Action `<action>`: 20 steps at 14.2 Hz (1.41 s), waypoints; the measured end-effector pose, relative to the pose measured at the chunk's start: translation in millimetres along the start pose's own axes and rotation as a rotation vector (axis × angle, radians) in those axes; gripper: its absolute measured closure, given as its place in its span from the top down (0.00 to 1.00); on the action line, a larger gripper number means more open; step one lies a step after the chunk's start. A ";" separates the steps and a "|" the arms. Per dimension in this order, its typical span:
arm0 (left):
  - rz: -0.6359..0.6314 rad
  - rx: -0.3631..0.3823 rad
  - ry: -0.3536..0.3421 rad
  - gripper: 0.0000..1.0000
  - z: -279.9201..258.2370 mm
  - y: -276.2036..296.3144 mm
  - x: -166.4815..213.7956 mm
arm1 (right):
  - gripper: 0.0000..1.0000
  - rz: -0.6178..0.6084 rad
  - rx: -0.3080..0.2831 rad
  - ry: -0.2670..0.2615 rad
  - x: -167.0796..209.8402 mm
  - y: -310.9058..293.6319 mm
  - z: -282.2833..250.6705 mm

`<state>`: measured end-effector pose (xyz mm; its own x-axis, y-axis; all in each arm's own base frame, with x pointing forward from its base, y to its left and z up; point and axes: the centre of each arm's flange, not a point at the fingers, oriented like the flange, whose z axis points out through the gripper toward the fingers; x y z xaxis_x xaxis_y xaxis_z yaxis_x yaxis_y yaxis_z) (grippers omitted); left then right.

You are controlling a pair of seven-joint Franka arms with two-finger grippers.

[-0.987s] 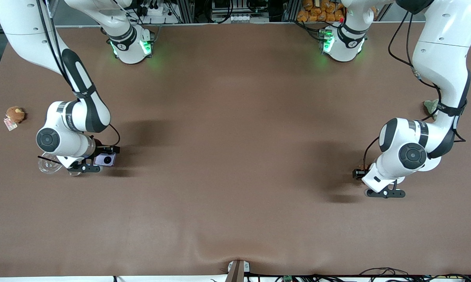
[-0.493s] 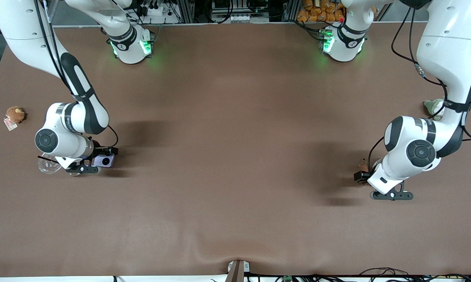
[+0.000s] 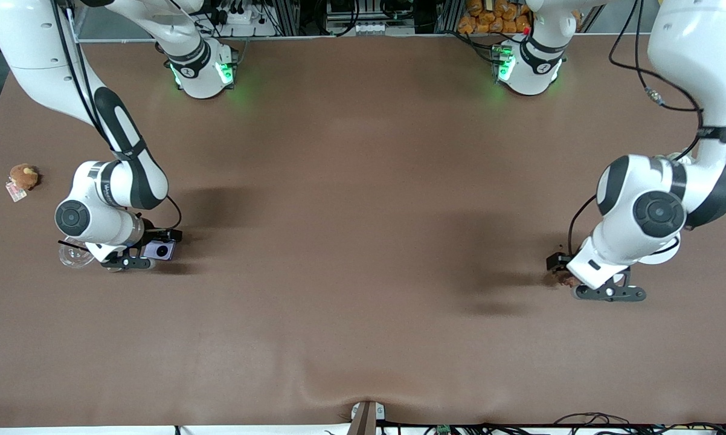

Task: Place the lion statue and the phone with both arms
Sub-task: 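Open the left gripper and set the phone beside the glass cup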

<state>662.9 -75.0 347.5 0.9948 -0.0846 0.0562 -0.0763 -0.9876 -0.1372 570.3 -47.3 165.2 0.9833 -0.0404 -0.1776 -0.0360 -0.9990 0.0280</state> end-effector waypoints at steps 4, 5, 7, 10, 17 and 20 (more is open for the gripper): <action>-0.027 -0.006 -0.080 1.00 -95.9 10.9 -18.2 | 1.00 -0.006 0.003 -0.027 0.2 -3.6 -3.7; -0.050 -0.012 -0.101 1.00 -121.1 4.0 -22.3 | 1.00 -0.008 0.004 -0.039 1.5 -4.7 -8.5; -0.089 -0.004 -0.125 1.00 -172.0 -14.4 -33.4 | 1.00 -0.014 0.007 -0.070 6.1 -8.1 -26.2; -0.122 0.016 -0.149 1.00 -234.9 -35.1 -56.0 | 1.00 -0.021 0.009 -0.076 18.7 -11.9 -64.3; -0.101 -0.070 -0.088 1.00 -320.9 -48.6 -98.2 | 1.00 -0.029 0.012 0.034 26.3 -15.7 -177.7; -0.114 -0.090 -0.071 1.00 -332.4 -60.9 -105.8 | 1.00 -0.036 0.014 0.043 11.7 -17.8 -284.7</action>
<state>540.0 -49.8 678.6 0.9994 0.0354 -0.0037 0.0352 -0.9984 -0.0442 633.3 -24.0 442.6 0.9907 -0.0043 -0.1360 -0.0032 -1.0000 0.0083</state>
